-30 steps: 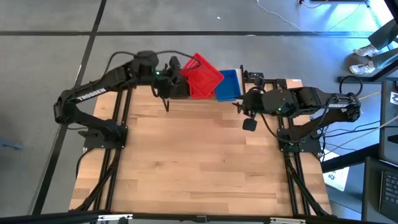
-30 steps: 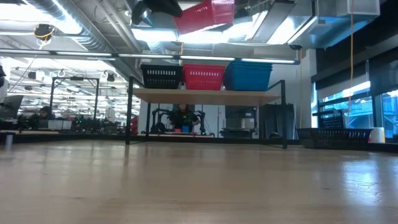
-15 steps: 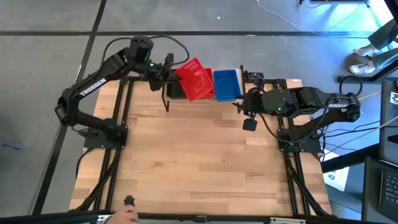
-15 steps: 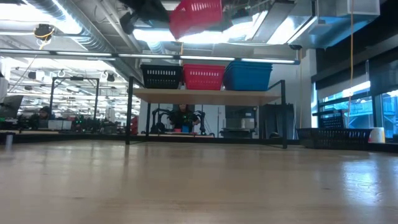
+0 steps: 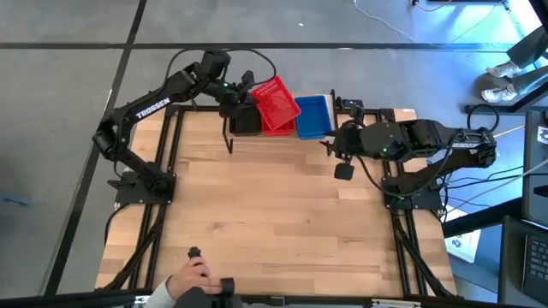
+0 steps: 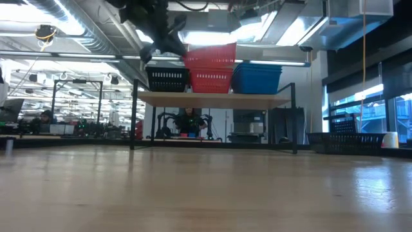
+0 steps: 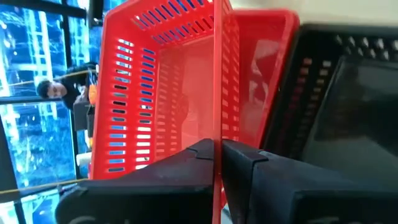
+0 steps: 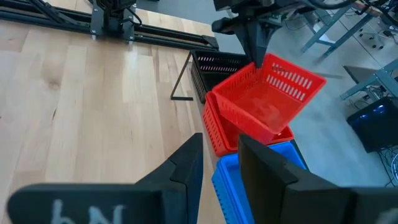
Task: Stack baskets on shelf by color
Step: Stack the red bin on the red bin on the shelf
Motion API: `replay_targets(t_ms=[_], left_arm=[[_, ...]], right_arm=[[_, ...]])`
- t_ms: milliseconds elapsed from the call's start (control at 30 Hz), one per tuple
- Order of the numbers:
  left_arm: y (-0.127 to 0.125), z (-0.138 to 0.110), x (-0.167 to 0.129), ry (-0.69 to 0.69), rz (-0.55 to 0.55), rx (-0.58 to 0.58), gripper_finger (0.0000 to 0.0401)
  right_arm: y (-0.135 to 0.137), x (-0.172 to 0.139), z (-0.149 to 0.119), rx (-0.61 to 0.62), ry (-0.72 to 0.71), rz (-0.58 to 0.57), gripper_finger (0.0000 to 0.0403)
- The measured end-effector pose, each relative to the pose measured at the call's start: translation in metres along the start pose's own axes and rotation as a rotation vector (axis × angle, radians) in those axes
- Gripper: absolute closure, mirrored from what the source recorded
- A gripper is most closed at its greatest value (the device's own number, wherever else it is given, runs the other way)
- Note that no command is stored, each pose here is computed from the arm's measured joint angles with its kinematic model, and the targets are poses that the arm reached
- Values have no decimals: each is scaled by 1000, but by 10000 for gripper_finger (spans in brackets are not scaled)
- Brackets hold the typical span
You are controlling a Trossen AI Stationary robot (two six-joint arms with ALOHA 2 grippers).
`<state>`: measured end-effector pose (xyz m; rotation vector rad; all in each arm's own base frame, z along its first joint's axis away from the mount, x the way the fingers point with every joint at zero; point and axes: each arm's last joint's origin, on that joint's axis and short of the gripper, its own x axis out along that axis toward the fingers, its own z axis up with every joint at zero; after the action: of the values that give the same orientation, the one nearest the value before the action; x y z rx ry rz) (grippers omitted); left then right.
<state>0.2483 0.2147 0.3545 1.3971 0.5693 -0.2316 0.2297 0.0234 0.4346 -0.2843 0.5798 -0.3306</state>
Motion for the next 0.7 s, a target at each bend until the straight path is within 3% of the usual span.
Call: replay_targets(t_ms=[700], left_arm=[[-4,3,4,90,-73,66,391]], right_arm=[[-3,2,0,36,1,-13,301]])
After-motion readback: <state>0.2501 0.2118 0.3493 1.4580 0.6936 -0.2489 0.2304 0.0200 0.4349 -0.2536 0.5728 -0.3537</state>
